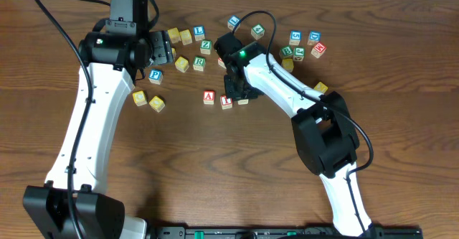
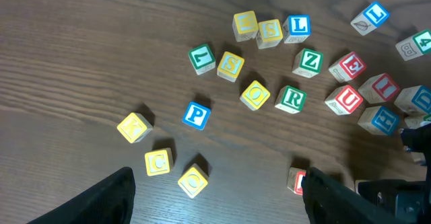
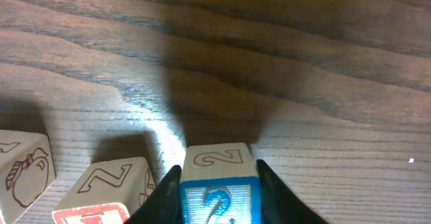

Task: Spell out AI2
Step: 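Carry the blue 2 block and lower it right of the I block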

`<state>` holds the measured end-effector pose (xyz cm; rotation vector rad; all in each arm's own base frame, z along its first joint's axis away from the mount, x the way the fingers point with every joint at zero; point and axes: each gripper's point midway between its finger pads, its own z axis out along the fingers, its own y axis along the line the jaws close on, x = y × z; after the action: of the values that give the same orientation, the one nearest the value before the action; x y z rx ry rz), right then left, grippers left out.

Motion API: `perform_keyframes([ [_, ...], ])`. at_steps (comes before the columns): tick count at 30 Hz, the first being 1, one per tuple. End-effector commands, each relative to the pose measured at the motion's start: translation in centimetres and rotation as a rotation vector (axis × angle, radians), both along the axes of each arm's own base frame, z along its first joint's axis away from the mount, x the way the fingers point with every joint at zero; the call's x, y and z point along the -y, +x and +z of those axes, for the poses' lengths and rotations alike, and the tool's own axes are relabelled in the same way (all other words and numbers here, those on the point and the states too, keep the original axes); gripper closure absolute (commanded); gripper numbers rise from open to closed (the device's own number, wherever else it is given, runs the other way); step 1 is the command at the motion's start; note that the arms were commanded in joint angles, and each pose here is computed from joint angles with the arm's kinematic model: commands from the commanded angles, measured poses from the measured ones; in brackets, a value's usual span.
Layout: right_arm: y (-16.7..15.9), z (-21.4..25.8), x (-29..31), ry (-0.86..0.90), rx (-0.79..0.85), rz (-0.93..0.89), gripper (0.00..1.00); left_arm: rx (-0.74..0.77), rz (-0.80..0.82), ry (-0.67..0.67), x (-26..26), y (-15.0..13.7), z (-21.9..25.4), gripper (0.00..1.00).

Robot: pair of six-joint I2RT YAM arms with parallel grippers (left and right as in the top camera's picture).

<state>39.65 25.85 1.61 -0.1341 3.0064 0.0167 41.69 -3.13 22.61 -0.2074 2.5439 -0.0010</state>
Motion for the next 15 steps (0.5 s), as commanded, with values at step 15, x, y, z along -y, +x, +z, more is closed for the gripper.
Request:
perform_keyframes([
  [15, 1.2, 5.0, -0.3, 0.063, 0.093, -0.001, 0.60, -0.062, 0.020, 0.010, -0.4, -1.0, -1.2, 0.27],
])
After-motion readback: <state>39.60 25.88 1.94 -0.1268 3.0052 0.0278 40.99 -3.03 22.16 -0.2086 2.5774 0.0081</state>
